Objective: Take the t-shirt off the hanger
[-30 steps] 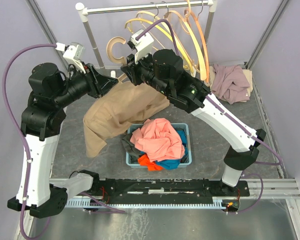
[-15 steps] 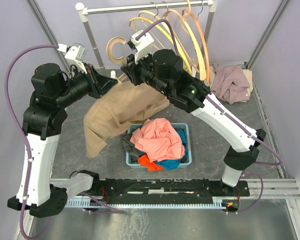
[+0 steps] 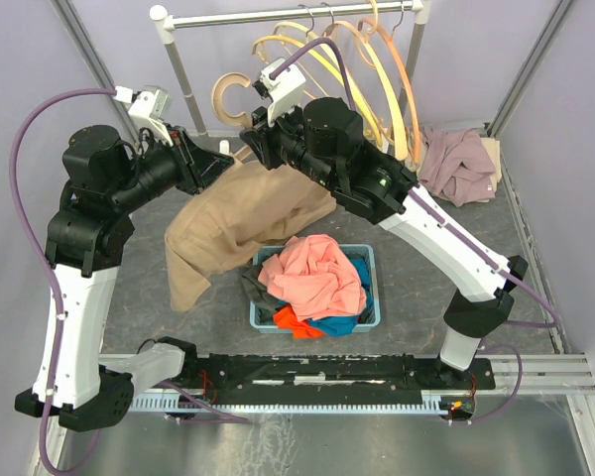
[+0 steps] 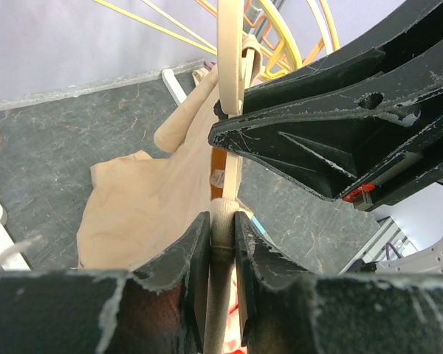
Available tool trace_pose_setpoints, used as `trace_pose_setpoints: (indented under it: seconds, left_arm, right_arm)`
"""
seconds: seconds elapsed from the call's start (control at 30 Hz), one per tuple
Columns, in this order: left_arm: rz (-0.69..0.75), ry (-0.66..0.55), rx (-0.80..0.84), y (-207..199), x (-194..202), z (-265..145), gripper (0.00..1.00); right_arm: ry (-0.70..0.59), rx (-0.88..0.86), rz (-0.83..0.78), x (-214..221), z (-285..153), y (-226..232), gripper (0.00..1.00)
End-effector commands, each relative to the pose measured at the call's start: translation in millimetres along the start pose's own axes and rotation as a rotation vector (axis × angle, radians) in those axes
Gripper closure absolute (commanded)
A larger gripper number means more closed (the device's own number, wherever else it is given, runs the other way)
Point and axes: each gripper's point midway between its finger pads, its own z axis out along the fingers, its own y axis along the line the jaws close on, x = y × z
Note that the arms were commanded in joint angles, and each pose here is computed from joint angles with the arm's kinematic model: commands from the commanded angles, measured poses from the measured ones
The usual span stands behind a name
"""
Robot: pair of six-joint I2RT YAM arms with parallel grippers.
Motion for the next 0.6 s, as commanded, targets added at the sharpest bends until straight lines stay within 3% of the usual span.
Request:
trace_pose_setpoints:
  seconds: [0.0, 0.57]
  left_arm:
    - [0.011, -0.056, 0.035, -9.3, -13.5, -2.5, 0.73]
    - [0.008, -0.070, 0.042, -10.6, -16.0, -1.6, 0.70]
  right_arm:
    - [-0.155, -0.017, 0.036, -55.4, -23.6, -0.6, 0.99]
    - [-0.152, -0.019, 0.035, -54.0, -22.9, 0.3, 0.99]
